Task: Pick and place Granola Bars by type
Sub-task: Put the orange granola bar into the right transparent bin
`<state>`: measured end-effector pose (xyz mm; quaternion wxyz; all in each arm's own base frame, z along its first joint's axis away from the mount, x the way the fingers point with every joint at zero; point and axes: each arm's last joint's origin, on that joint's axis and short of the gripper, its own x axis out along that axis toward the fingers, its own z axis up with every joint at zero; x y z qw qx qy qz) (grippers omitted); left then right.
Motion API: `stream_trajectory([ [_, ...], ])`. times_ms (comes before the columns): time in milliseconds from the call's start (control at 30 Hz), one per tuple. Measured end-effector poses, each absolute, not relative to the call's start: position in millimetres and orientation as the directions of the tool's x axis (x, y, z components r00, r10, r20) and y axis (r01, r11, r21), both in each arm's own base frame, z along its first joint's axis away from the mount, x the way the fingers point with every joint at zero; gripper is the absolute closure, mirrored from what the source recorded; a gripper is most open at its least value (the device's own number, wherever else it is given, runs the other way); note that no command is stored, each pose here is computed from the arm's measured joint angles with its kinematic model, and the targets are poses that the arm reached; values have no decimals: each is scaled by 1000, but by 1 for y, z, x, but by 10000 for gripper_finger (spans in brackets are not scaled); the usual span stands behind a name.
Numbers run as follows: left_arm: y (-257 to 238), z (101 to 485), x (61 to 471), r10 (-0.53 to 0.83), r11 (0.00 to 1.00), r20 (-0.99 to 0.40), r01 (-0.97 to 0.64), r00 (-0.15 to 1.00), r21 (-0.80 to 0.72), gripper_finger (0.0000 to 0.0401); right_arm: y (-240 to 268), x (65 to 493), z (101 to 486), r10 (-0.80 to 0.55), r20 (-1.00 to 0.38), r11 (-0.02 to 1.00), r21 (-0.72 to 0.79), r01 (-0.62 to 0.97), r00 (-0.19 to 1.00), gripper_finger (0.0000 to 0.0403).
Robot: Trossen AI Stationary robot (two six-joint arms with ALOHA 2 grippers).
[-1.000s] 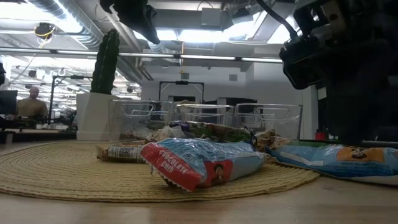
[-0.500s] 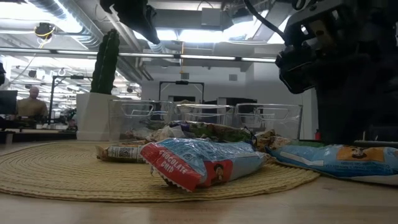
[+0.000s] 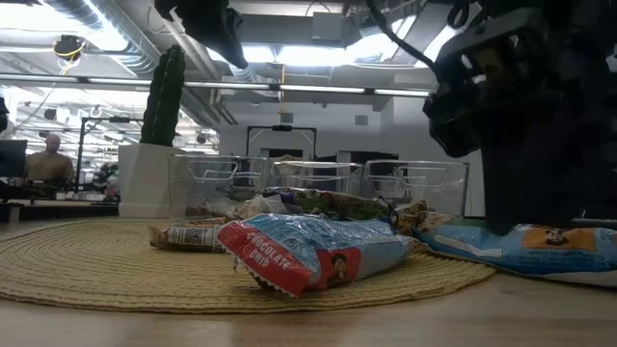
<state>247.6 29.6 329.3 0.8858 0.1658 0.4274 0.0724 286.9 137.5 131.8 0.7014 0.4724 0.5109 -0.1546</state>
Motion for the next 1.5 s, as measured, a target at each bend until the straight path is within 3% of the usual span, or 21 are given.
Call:
stream_trajectory([
  [233, 29, 328, 247, 269, 937, -742, 13, 614, 350, 313, 137, 287, 128, 260, -869, 507, 494, 706, 420, 255],
  [533, 30, 328, 246, 269, 937, -744, 14, 611, 350, 313, 142, 293, 133, 360, -816, 486, 578, 655, 453, 391],
  [733, 30, 328, 246, 269, 937, -744, 14, 611, 350, 313, 146, 297, 155, 430, -771, 470, 635, 613, 470, 396],
  [1000, 29, 328, 246, 269, 937, -744, 14, 612, 349, 313, 138, 288, 173, 359, -804, 503, 594, 628, 474, 398],
  [1300, 29, 328, 246, 269, 937, -744, 13, 612, 350, 313, 109, 280, 179, 318, -870, 598, 493, 632, 378, 399],
  [1500, 30, 328, 246, 276, 938, -740, -3, 613, 347, 313, 69, 263, 205, 266, -899, 671, 432, 603, 347, 398],
])
